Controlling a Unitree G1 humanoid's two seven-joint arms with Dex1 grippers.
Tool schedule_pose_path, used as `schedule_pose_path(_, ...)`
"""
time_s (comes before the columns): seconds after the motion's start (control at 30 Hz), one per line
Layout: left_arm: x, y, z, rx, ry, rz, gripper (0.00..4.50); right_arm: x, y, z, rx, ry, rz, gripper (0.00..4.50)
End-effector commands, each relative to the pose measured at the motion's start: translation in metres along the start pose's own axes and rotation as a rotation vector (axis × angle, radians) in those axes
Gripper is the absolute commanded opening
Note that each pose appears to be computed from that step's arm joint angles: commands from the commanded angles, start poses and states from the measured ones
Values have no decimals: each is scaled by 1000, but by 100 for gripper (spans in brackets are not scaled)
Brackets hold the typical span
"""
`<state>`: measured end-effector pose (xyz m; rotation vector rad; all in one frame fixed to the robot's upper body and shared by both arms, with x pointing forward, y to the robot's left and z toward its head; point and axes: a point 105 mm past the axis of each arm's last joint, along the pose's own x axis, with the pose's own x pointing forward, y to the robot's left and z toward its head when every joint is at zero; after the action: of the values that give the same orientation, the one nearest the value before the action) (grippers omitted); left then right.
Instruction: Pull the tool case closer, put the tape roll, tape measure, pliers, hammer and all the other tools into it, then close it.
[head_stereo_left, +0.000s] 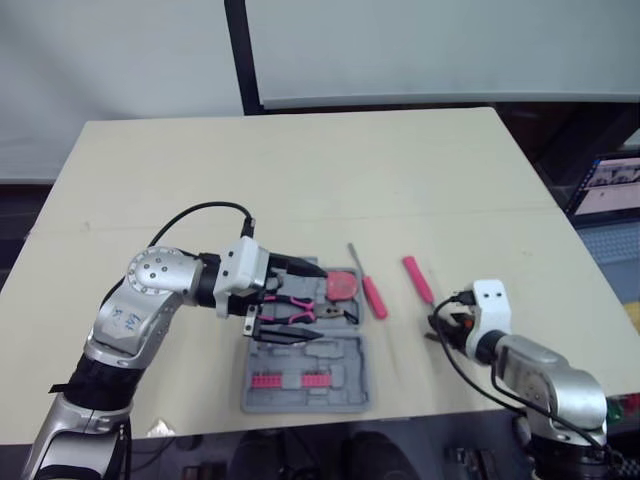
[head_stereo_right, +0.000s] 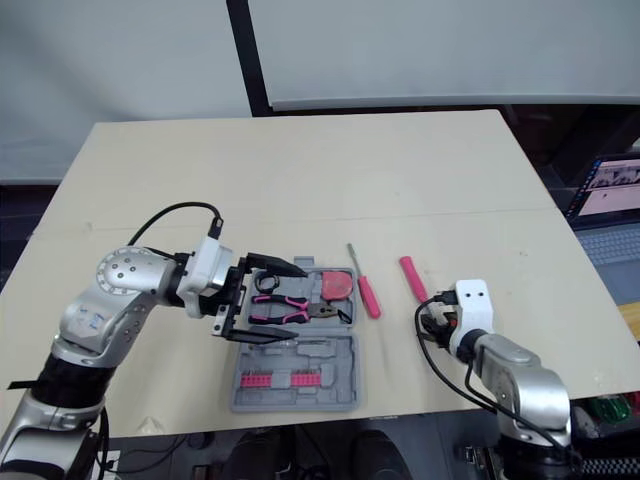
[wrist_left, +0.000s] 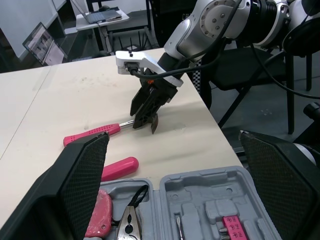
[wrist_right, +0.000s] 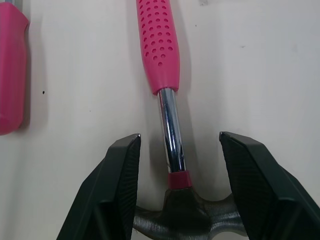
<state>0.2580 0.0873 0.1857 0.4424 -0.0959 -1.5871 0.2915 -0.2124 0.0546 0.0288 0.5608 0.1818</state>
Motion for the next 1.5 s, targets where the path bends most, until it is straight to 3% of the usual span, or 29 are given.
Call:
schedule_pose_path(0.03, -1, 0, 12, 53, -14, -2, 450, 1, -3, -3, -17, -8, -28, 241)
schedule_pose_path(0.1, -1, 0, 12, 54, -14, -2, 450, 1, -2, -6, -31, -3, -25, 181)
schedule_pose_path(0.23, -1, 1, 13, 56, -17, -1, 450, 0, 1, -9, -55, -10, -17, 2)
schedule_pose_path(0.5, -4, 2, 11, 50, -9, 1, 450, -9, 0, 15, -113, -82, -1, 2)
schedule_pose_path(0.7, -15, 0, 5, 26, 27, 11, 450, -28, 22, 43, -224, -84, 148, 2)
schedule_pose_path(0.87, -38, -15, -10, -21, 111, 13, 450, -55, 55, 49, -426, 20, 364, 2)
schedule_pose_path(1.0, -65, -47, -35, -73, 246, -18, 450, -84, 86, 38, -709, 167, 589, 2)
schedule_pose_path(1.13, -83, -62, -50, -105, 327, -25, 450, -98, 102, 32, -828, 270, 705, 2)
schedule_pose_path(1.3, -96, -69, -65, -114, 395, -23, 450, -104, 128, 27, -910, 340, 831, 2)
schedule_pose_path(1.5, -99, -68, -77, -96, 434, -37, 450, -80, 154, 30, -1038, 337, 835, 2)
